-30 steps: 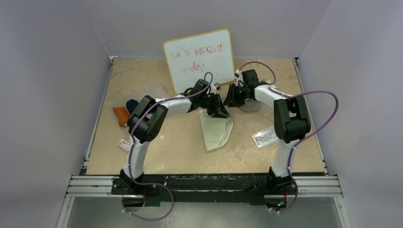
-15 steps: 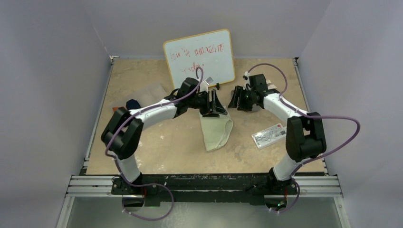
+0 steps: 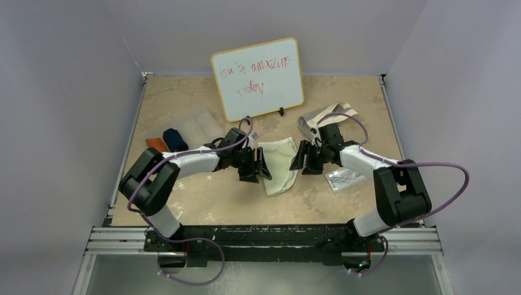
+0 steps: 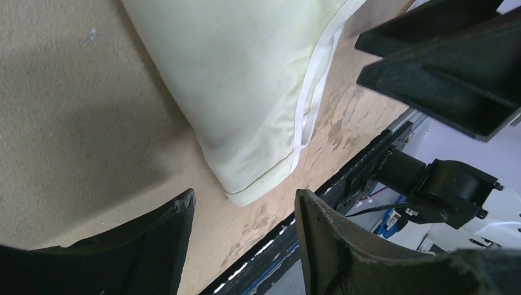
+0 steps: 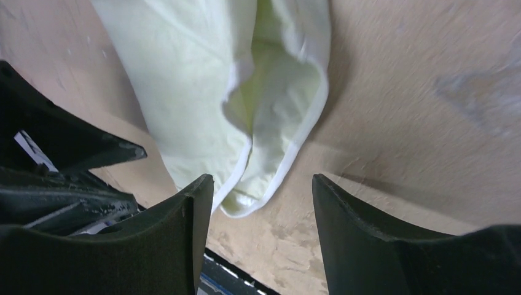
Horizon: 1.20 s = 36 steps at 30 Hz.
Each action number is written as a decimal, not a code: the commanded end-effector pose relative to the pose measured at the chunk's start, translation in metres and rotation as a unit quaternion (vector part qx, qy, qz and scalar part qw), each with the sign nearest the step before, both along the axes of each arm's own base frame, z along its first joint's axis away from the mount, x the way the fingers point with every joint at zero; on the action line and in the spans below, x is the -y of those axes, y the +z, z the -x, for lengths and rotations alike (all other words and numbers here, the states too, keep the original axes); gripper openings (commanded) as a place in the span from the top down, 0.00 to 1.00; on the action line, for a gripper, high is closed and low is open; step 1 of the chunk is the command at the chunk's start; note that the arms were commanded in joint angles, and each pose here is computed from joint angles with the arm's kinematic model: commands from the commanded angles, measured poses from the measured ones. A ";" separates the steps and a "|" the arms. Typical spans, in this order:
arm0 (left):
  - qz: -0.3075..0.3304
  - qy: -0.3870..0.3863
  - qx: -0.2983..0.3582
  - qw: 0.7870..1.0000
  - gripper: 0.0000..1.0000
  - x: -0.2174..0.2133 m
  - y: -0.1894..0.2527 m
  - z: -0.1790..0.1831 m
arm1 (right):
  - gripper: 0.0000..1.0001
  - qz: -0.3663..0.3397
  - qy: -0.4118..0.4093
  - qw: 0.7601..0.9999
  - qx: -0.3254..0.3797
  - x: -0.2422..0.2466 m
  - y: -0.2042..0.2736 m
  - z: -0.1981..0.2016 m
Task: Roll the underwear
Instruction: Fold the underwear at the center of the board.
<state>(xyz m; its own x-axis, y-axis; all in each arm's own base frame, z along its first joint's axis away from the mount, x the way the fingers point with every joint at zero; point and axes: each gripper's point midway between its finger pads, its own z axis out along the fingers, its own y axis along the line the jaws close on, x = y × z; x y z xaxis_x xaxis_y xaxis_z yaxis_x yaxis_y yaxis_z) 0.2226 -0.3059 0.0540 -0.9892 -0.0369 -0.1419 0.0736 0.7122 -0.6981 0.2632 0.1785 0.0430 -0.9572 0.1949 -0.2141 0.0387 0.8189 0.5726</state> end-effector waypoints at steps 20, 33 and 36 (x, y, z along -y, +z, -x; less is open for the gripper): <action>-0.109 -0.008 -0.005 0.994 0.88 -0.008 -0.054 0.022 | 0.40 0.008 -0.019 0.999 0.031 -0.004 0.025 0.016; -0.183 -0.038 0.013 0.982 1.00 -0.059 -0.044 0.051 | 0.40 -0.017 -0.008 0.998 0.061 -0.012 0.050 0.008; -0.243 -0.014 0.013 0.970 1.00 -0.092 -0.041 0.057 | 0.40 -0.033 -0.007 0.997 0.072 -0.018 0.057 0.003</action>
